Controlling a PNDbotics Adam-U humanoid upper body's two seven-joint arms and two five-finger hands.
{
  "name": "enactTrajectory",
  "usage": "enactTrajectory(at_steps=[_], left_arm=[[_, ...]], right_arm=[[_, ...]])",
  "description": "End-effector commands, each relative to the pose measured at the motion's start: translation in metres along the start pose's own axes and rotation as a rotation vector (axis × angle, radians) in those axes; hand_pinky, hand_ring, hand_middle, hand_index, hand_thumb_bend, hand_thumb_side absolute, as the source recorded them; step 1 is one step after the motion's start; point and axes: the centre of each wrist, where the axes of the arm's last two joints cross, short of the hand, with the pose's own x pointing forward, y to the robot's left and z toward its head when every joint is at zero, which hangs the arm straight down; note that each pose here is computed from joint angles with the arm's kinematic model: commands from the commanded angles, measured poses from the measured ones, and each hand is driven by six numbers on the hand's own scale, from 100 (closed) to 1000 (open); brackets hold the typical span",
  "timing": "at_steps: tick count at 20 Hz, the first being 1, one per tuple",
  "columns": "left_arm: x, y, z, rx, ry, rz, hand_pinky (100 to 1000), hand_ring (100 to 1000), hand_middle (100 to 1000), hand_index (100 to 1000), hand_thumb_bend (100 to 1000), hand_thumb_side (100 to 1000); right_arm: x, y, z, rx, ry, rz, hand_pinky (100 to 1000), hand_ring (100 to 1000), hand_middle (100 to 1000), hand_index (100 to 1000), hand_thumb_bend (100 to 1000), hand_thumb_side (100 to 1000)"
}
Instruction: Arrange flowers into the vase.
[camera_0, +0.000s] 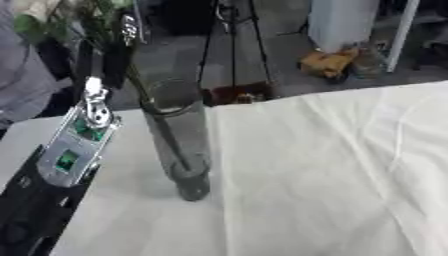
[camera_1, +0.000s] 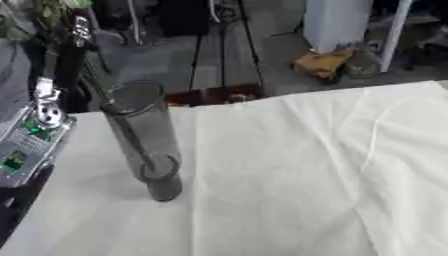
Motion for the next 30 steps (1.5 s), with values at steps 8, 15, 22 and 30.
enactTrajectory(at_steps=[8,15,22,30], left_arm=[[-0.001,0.003,-0.002,-0.029,-0.04,-0.092,409,687,773,915,100,1000],[-0.003,0.002,0.0,-0.11,-0.055,-0.177,470,730,814,962,100,1000],[-0.005,0.001,0.003,-0.215,-0.083,-0.263,566,792,880,1000,100,1000],[-0.006,0.008,0.003,-0.312,-0.097,-0.357,604,817,899,1000,100,1000]], right_arm=[[0.004,-0.004,-0.01,-0.007,-0.04,0.015,898,1000,820,899,100,1000],[0.004,-0.004,-0.01,-0.008,-0.04,0.017,898,1000,820,898,100,1000],[0.004,-0.005,-0.01,-0.009,-0.041,0.017,898,1000,820,899,100,1000],[0.004,-0.005,-0.01,-0.01,-0.04,0.018,897,1000,820,899,100,1000]])
